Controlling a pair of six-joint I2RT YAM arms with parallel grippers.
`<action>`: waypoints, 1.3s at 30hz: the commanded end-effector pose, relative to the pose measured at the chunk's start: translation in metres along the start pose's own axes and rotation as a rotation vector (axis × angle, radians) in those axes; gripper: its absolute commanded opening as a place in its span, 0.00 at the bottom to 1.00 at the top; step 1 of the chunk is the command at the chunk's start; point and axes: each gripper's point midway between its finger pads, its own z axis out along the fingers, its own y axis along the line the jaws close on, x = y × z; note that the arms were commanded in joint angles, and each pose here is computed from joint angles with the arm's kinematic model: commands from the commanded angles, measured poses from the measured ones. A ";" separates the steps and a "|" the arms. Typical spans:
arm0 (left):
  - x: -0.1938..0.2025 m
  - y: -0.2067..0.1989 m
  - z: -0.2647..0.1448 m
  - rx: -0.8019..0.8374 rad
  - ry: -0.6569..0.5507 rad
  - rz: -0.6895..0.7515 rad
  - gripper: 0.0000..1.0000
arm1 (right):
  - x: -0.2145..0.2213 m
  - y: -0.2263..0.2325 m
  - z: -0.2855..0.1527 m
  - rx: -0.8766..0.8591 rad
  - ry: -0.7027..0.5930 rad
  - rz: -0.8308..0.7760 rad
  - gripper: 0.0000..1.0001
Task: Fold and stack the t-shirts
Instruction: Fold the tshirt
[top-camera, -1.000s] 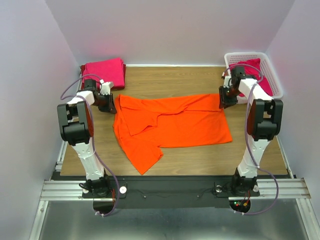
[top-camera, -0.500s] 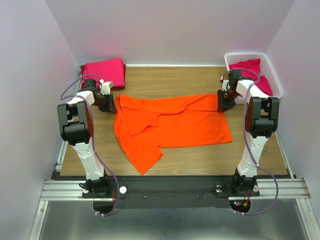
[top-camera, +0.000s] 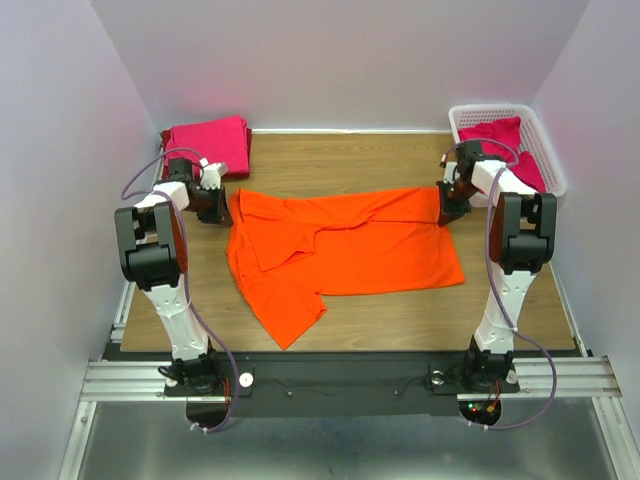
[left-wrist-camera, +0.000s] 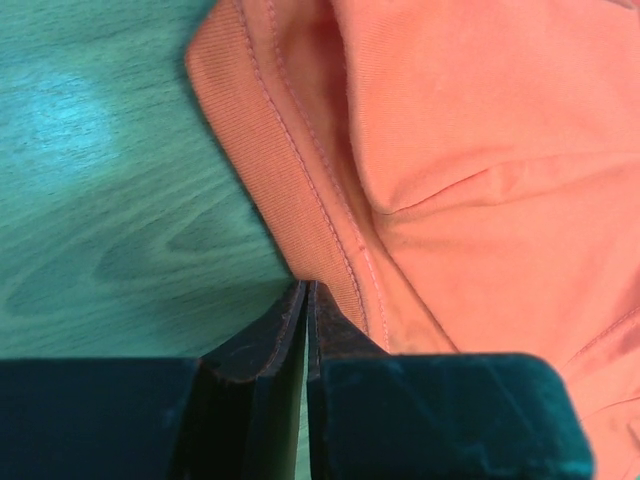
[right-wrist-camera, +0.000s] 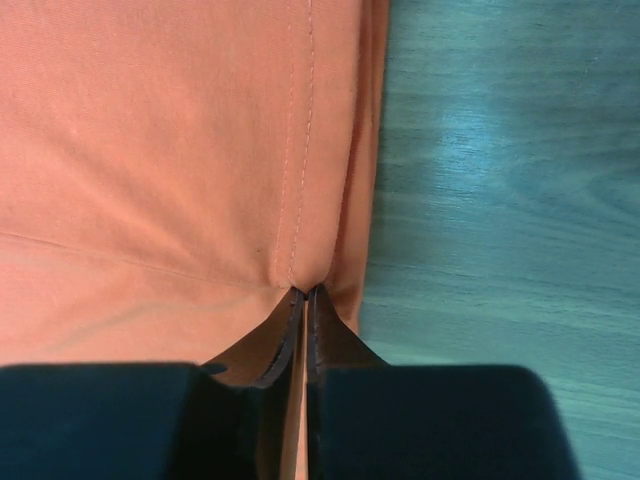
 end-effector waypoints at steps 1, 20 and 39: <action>-0.013 -0.014 -0.019 0.036 -0.045 0.047 0.16 | -0.013 0.001 -0.004 0.004 -0.033 -0.008 0.01; -0.016 -0.040 -0.018 0.113 -0.056 0.042 0.15 | -0.021 0.000 -0.012 0.019 -0.061 -0.021 0.01; 0.009 0.009 0.012 -0.071 0.073 -0.029 0.06 | -0.036 -0.022 -0.019 0.120 -0.093 -0.048 0.01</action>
